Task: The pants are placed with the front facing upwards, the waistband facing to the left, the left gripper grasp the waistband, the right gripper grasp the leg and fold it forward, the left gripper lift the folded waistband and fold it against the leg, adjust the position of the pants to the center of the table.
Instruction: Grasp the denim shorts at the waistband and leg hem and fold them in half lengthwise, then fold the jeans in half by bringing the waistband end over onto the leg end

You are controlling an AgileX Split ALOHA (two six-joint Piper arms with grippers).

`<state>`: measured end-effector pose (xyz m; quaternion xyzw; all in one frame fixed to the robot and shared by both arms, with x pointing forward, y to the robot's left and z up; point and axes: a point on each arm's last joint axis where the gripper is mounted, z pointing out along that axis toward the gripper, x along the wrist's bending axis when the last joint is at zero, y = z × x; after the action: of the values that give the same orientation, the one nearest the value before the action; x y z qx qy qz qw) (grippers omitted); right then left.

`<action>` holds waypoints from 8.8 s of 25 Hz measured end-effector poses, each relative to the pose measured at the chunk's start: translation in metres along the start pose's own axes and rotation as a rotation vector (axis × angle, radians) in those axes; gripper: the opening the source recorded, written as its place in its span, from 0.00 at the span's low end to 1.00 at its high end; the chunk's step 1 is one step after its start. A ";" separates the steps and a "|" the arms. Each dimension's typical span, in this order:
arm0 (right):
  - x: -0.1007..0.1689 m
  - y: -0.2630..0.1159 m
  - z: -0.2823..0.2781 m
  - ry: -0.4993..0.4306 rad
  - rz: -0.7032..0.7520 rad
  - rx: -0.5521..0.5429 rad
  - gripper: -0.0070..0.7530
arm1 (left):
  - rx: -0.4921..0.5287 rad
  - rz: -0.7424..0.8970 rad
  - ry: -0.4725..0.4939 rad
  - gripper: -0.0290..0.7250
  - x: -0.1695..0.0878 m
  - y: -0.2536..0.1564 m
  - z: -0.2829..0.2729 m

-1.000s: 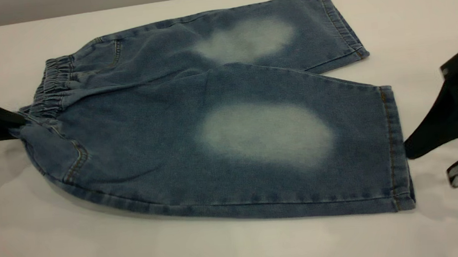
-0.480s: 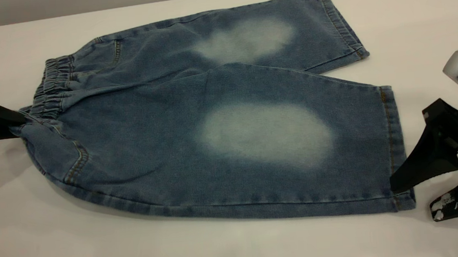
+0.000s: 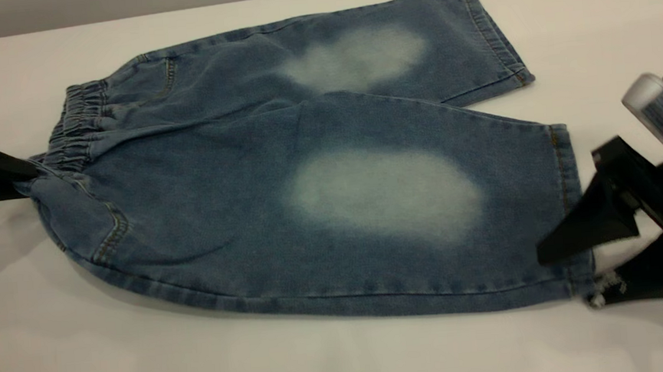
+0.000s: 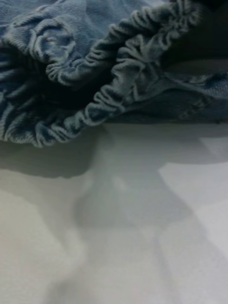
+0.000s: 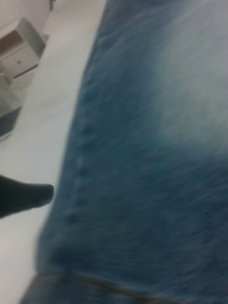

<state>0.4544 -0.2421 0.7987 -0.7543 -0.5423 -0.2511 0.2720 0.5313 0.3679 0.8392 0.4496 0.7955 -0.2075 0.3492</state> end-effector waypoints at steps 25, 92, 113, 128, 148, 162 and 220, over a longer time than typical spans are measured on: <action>0.019 0.001 -0.003 0.171 -0.108 0.048 0.03 | 0.033 0.038 -0.040 0.20 -0.020 -0.009 -0.016; 0.143 0.180 -0.073 0.296 -0.052 -0.357 0.03 | -0.332 -0.564 -0.162 0.20 -0.034 -0.039 -0.039; 0.170 0.204 -0.034 0.261 -0.082 -0.371 0.03 | -0.431 -0.549 -0.148 0.20 -0.040 0.004 -0.048; 0.170 0.202 -0.033 0.250 -0.106 -0.347 0.03 | -0.435 -0.346 -0.125 0.62 -0.043 0.005 -0.048; 0.170 0.195 -0.031 0.241 -0.233 -0.278 0.41 | -0.401 -0.214 -0.176 0.81 -0.051 0.002 -0.048; 0.213 0.166 -0.044 0.566 -0.398 -0.116 0.76 | -0.361 -0.275 0.085 0.81 0.003 0.007 -0.078; 0.244 0.108 0.072 0.332 -0.566 -0.038 0.76 | -0.111 -0.029 0.219 0.26 -0.024 0.081 0.009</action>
<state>0.6330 -0.0553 0.8962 -0.5274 -0.6738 -0.4464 0.2618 0.6130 0.3899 0.8504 0.4383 0.8455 -0.1179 0.2814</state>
